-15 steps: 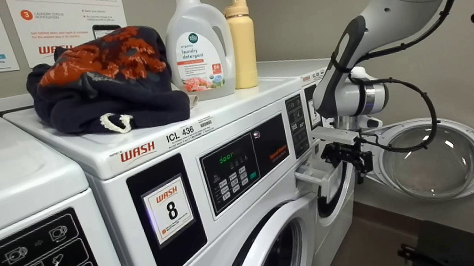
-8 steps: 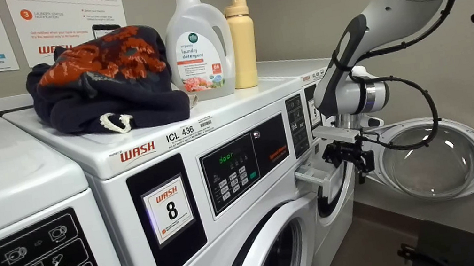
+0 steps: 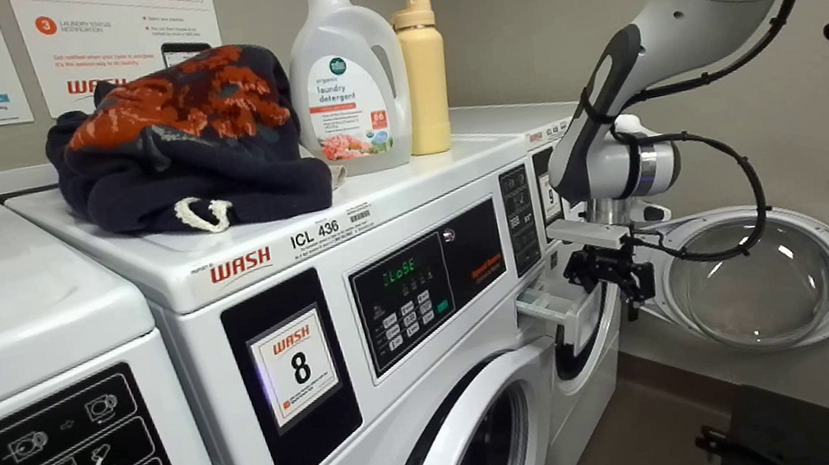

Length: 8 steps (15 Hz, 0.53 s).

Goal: Pull out the washing machine drawer in the middle

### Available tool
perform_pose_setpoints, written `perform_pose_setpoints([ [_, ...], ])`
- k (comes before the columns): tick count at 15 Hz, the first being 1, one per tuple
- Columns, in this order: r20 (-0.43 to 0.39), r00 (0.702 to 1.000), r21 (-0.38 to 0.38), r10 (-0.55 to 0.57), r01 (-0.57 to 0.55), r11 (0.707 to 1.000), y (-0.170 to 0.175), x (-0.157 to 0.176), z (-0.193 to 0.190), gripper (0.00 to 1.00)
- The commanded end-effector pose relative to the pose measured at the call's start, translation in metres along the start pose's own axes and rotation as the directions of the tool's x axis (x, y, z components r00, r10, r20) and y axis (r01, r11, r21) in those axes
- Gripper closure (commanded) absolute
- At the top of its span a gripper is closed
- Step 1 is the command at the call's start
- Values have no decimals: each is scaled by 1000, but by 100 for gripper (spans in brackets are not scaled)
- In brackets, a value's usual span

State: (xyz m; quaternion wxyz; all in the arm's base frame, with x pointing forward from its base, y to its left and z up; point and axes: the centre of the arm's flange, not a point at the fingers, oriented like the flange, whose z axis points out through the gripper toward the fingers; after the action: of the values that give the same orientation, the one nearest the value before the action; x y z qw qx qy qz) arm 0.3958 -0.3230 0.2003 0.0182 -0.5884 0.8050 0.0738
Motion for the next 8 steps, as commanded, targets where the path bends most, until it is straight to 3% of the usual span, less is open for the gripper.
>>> perform_pose_setpoints([
  [1, 10, 999, -14, 50, -50, 999, 18, 7, 16, 0],
  [8, 11, 998, 62, 66, -66, 996, 27, 7, 2, 0],
])
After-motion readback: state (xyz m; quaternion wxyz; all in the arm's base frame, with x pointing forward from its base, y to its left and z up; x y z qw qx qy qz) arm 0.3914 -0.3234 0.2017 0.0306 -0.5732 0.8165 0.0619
